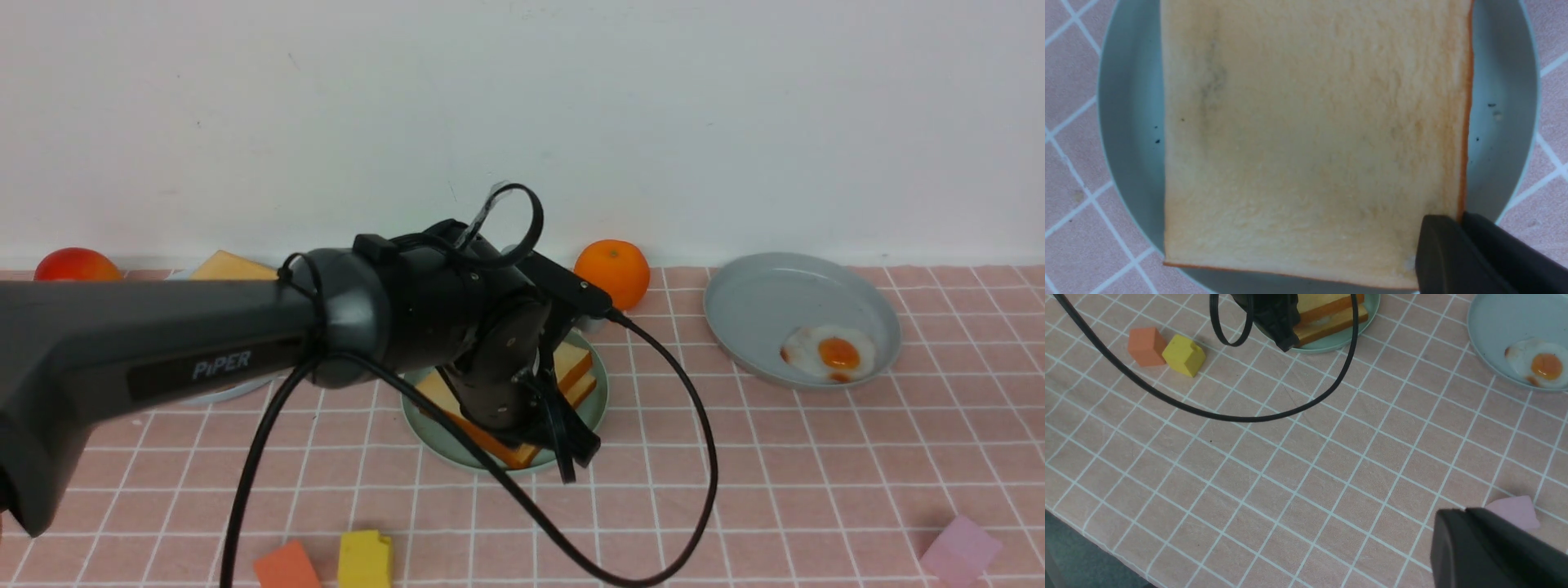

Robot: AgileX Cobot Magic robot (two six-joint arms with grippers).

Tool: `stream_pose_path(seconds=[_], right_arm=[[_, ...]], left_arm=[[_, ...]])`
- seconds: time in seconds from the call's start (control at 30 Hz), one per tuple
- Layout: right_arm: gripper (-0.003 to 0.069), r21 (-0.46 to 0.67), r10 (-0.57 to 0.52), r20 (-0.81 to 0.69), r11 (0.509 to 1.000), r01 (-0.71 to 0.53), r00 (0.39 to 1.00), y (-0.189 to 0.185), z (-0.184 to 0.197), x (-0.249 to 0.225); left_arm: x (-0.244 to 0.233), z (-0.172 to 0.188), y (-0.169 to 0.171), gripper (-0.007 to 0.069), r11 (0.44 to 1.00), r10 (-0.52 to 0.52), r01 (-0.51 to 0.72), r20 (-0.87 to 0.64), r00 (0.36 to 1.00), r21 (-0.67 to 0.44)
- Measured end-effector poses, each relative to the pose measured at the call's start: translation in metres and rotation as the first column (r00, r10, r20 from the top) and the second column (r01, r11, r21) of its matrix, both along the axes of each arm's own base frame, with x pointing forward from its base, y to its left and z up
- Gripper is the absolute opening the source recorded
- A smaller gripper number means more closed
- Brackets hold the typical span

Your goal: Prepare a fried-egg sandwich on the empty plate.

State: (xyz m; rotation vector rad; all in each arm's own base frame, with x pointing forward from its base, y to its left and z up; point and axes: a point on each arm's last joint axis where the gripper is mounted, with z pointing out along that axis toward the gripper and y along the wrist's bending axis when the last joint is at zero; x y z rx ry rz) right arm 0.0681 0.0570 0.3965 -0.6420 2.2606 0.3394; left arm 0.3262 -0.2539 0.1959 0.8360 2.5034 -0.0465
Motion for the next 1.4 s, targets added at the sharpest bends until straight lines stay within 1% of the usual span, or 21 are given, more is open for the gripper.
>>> stream_pose_path(seconds=[0.1,0.4,0.47,0.67,0.73,0.83,0.93,0.97,1.07,1.17,1.23,1.27,1.4], right_arm=[[0.0053,0.000,0.000,0.000,1.000,0.000,1.000,0.000,0.000,0.000],[0.0053,0.001,0.000,0.001,1.000,0.000,1.000,0.000,0.000,0.000],[0.0053,0.001,0.000,0.001,1.000,0.000,1.000,0.000,0.000,0.000],[0.0057,0.001,0.000,0.001,1.000,0.000,1.000,0.000,0.000,0.000],[0.0059,0.001,0.000,0.001,1.000,0.000,1.000,0.000,0.000,0.000],[0.0061,0.001,0.000,0.001,1.000,0.000,1.000,0.000,0.000,0.000],[0.0063,-0.001,-0.001,0.003,1.000,0.001,1.000,0.000,0.000,0.000],[0.0063,-0.002,-0.002,0.004,1.000,0.002,1.000,0.000,0.000,0.000],[0.0068,-0.002,-0.002,0.004,1.000,0.002,1.000,0.000,0.000,0.000],[0.0072,-0.004,-0.003,0.007,1.000,0.003,1.000,0.000,0.000,0.001],[0.0076,-0.003,-0.003,0.007,1.000,0.003,1.000,0.000,0.000,0.001],[0.0076,-0.003,-0.003,0.007,1.000,0.003,1.000,0.000,0.000,0.001],[0.0080,-0.006,-0.007,0.018,1.000,0.007,1.000,-0.001,0.001,0.001]], left_arm=[[0.000,0.000,0.000,0.0041,1.000,0.004,-0.004,-0.006,1.000,-0.004],[-0.002,-0.001,0.000,0.0248,1.000,0.016,-0.016,-0.028,0.999,-0.002],[-0.002,-0.001,0.001,0.0276,1.000,0.017,-0.017,-0.032,0.999,0.001],[-0.003,0.002,0.000,0.0291,0.999,0.040,-0.041,-0.065,0.997,-0.007],[-0.004,0.015,-0.001,0.0291,0.998,0.056,-0.058,-0.073,0.996,-0.026],[-0.007,0.048,0.001,0.0280,0.994,0.065,-0.069,-0.040,0.997,-0.083],[-0.022,0.101,0.011,0.0230,0.980,0.071,-0.062,0.043,0.997,-0.188],[-0.033,0.129,0.020,0.0200,0.969,0.076,-0.053,0.088,0.993,-0.242],[-0.062,0.183,0.042,0.0113,0.937,0.092,-0.023,0.182,0.979,-0.349],[-0.097,0.218,0.071,0.0030,0.904,0.101,0.028,0.278,0.955,-0.427],[-0.120,0.228,0.090,-0.0013,0.886,0.106,0.060,0.328,0.939,-0.460],[-0.128,0.232,0.096,-0.0013,0.879,0.110,0.070,0.345,0.932,-0.472],[-0.174,0.217,0.133,-0.0013,0.846,0.125,0.116,0.404,0.906,-0.520]])
